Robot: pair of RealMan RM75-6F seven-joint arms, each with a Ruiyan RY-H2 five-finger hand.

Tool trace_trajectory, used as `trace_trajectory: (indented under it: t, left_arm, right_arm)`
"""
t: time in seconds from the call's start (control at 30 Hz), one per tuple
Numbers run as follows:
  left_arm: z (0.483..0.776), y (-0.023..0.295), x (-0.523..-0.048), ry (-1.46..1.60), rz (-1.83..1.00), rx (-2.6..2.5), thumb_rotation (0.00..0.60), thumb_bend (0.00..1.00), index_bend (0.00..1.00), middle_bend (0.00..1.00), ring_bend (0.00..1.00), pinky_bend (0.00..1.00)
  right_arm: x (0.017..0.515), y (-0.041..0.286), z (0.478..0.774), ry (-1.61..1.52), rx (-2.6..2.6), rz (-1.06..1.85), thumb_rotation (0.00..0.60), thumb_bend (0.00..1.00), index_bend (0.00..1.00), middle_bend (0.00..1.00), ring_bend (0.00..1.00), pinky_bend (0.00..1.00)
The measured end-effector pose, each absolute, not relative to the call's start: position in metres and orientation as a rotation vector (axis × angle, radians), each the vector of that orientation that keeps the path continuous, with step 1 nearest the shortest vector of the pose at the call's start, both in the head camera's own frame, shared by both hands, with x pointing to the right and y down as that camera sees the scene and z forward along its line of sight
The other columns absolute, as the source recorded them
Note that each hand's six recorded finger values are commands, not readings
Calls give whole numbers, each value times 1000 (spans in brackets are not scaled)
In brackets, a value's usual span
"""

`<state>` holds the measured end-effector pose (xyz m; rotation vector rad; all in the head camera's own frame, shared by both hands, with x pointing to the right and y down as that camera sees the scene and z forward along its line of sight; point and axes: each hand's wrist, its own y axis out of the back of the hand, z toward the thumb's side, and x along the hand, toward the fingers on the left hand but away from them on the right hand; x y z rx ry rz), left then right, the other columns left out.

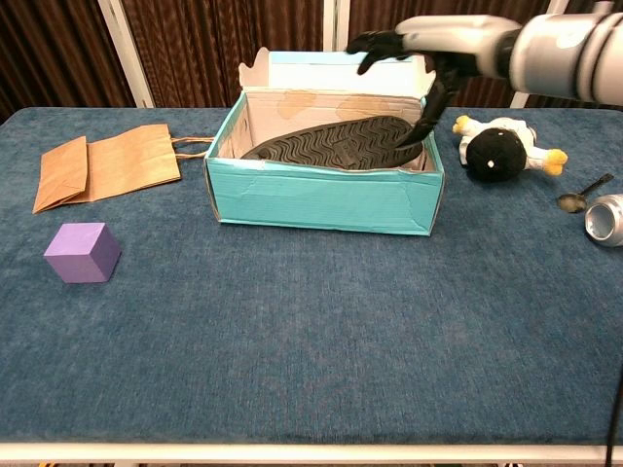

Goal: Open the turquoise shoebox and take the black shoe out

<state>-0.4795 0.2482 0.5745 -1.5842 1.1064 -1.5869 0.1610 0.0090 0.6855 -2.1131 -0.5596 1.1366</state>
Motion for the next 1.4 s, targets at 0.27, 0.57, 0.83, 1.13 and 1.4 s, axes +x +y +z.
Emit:
trace_trajectory:
  t: [0.27,0.57,0.83,1.13,1.4]
  left_arm:
    - [577,252,-488,1120,-1603,-1579,600,0,171,142,74,55]
    - [581,254,-490,1123,-1625,-1587,600,0,171,142,74,55]
    - [583,253,-491,1127,-1631,-1590,600,0,171,142,74,55]
    - [584,255,-492,1134,-1634,-1590,600,0,171,142,74,55]
    - [583,254,-492,1134,-1636,-1589,600,0,171,143,74,55]
  right_arm:
    - [110,-3,723,-417,-1953,1221,600,0,0,95,0,0]
    - [84,0,758,-283,-1830,1294,600,0,0,99,0,0]
    - [72,9,781,-199,-1764,1328,600,0,48,192,6,33]
    - [68,12,780,-248,-1765,1295,600,171,599,509,421,514]
    - [69,7,766,-381,-1804,1204,600,308,754,608,531,670]
